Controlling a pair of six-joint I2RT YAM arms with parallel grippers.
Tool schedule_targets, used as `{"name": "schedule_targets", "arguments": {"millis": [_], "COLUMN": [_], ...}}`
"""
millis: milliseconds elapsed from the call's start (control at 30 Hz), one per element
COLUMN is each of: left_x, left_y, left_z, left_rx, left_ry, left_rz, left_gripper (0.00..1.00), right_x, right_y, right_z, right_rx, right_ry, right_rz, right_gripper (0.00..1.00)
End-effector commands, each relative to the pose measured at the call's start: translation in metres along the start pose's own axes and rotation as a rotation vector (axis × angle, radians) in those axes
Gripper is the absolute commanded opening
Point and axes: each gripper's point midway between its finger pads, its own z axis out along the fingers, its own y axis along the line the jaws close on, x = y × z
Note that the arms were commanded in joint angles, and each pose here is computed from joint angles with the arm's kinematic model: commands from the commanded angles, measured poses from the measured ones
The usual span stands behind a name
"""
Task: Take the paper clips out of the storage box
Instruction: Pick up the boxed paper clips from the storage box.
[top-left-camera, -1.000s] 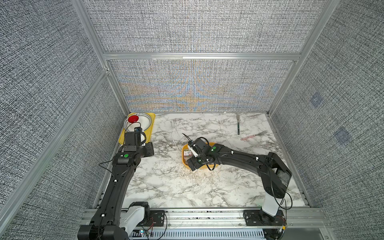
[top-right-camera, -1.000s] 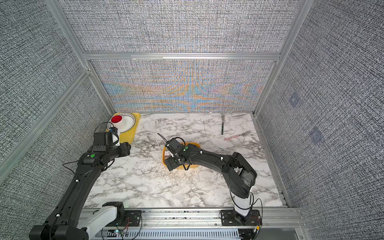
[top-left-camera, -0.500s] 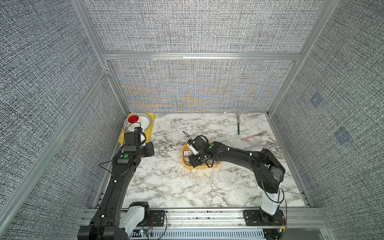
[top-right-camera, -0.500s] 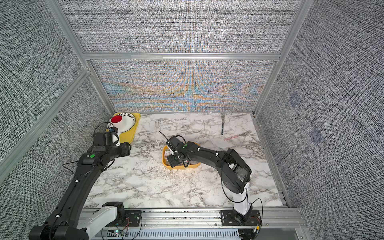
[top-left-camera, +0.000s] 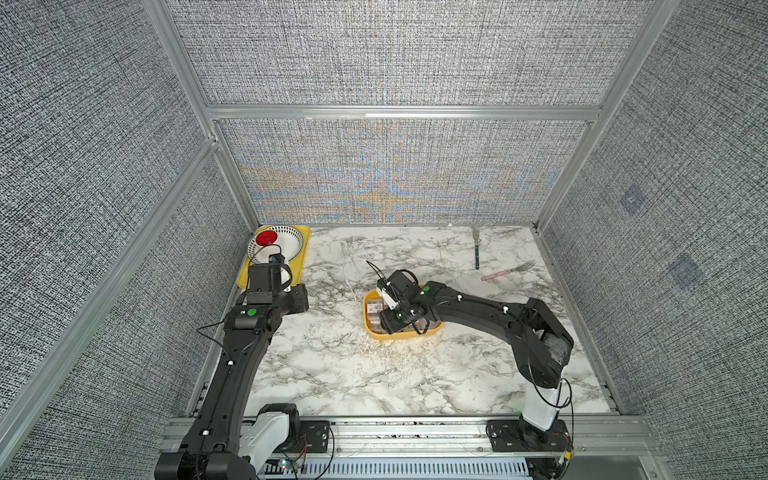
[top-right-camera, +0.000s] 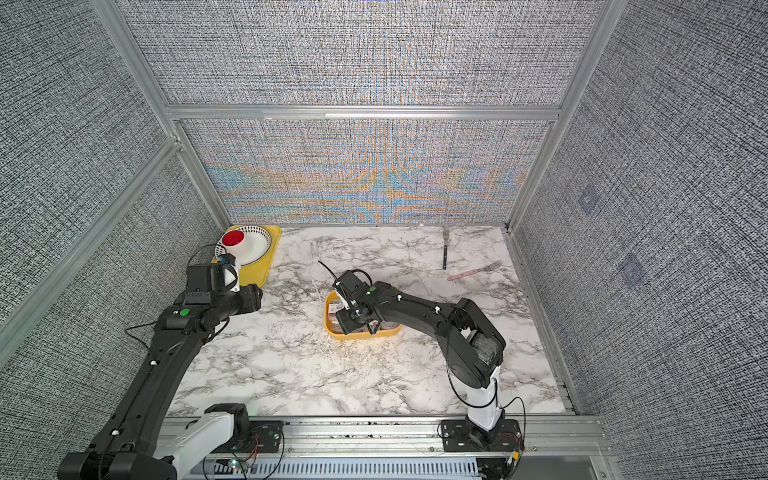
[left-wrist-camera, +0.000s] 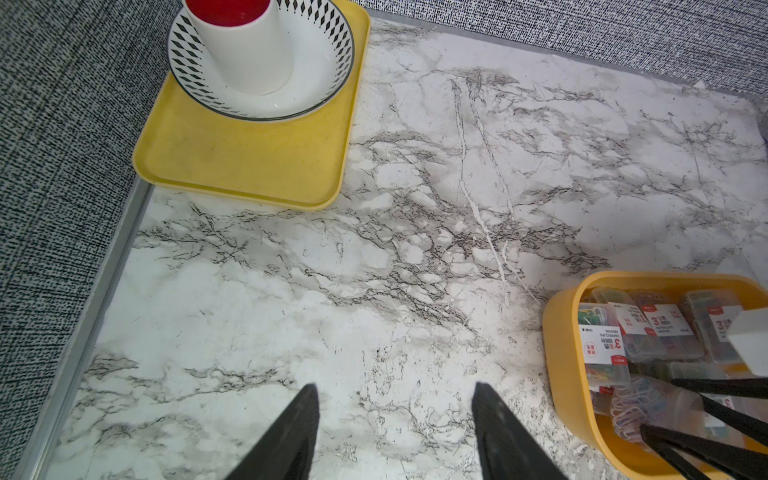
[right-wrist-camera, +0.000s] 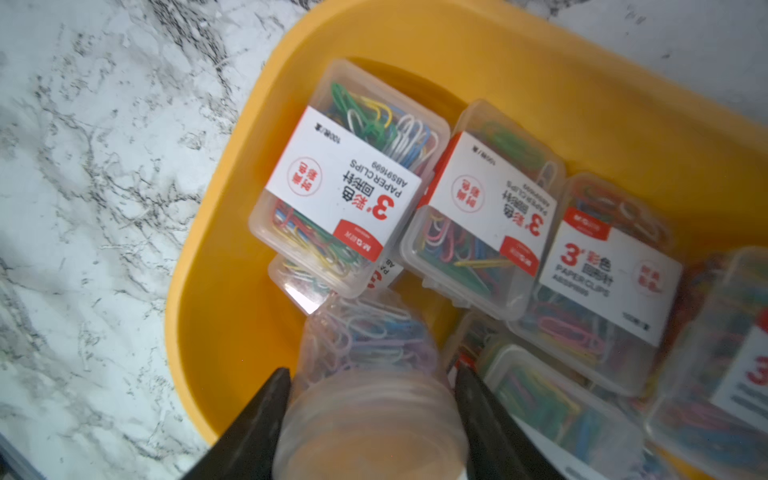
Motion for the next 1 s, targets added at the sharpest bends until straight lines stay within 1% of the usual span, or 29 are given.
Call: {"name": "schedule_targets", "arguments": {"millis": [0,133,233,367,467,600,767,967], "left_x": [-0.003,-0.003,-0.004,-0.006,-0.009,-0.013,-0.019,-0.025], "left_y": [0.000,0.000,0.000,0.001,0.003,0.008,0.020,0.026], "left_z": [-0.001,-0.001,-0.002,-0.006,-0.010,-0.018,-0.034,-0.052], "left_rx": [0.003,0.002,-0.001,-0.009,-0.018,-0.052,-0.111,-0.140], "left_ry": [-0.016,-0.016,-0.019,-0.039,-0.056,-0.094,-0.183,-0.277], "left_rz": [0.001,0.003,0.003,0.004,0.002,0.000,-0.018,-0.027], "left_gripper": [0.62,0.62,0.62,0.62,0.62,0.62,0.62,0.63], "right_x": [-0.018,-0.043,-0.053,-0.050,-0.040,-0.019,0.010,0.025], "right_y": [0.001,0.003,0.008,0.018,0.031,0.055,0.087,0.120], "right_z": [-0.024,-0.066,-0.097,-0.123,-0.133,-0.127,-0.100,-0.063], "right_rx": [0.029,0.078,0.103,0.112,0.108,0.073,0.045,0.055], "right_ry": [-0.058,-0.147,-0.207,-0.246,-0.251,-0.224,-0.149,-0.080], "right_rz": [0.000,-0.008,-0.014,-0.020,-0.029,-0.051,-0.093,-0.157], "right_gripper": [0.42,0.41,0.41,0.40,0.39,0.39,0.39,0.39]}}
